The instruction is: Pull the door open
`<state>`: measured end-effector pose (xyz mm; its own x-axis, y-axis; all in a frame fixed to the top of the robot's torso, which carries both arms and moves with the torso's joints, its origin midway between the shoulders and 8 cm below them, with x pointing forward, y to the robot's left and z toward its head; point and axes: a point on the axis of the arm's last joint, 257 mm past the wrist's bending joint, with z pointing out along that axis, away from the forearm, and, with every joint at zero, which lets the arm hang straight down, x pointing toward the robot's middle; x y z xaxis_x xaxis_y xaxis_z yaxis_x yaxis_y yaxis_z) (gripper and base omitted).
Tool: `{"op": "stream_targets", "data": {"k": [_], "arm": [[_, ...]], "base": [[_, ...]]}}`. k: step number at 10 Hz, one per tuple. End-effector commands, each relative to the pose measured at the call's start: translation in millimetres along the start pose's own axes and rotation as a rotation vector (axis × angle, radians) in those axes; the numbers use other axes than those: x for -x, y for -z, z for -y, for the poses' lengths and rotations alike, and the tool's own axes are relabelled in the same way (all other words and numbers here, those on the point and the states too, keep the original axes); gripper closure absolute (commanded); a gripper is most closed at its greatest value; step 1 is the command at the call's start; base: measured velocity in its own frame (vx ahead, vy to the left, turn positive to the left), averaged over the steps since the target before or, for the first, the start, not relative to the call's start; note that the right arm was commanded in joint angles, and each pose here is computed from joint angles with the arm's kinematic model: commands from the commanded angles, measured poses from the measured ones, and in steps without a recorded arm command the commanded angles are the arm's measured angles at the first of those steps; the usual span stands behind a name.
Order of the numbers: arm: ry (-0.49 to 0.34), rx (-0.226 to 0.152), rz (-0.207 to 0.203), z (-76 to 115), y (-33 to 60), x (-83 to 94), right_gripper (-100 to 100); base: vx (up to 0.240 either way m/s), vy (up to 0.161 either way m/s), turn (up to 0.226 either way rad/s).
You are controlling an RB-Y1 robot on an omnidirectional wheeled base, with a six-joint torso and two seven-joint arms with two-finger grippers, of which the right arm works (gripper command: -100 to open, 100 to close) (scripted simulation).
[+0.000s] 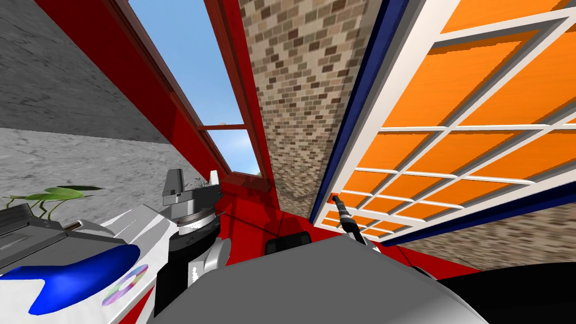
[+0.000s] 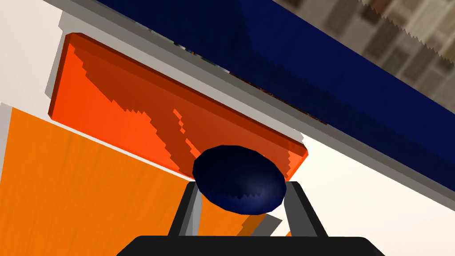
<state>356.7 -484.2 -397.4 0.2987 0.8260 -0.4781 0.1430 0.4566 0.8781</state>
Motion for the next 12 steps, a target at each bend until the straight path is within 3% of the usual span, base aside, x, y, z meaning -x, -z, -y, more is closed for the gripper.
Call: {"op": "stream_targets", "data": {"k": [1,12], "arm": [[-0.062,-0.007,-0.001,0.9,0.5,-4.4,100],[-0.362,-0.009,0.009,-2.6,-5.7,-10.3,100]], "base": [[-0.050,-0.023,0.050],[-0.039,-0.013,0.028]]}}
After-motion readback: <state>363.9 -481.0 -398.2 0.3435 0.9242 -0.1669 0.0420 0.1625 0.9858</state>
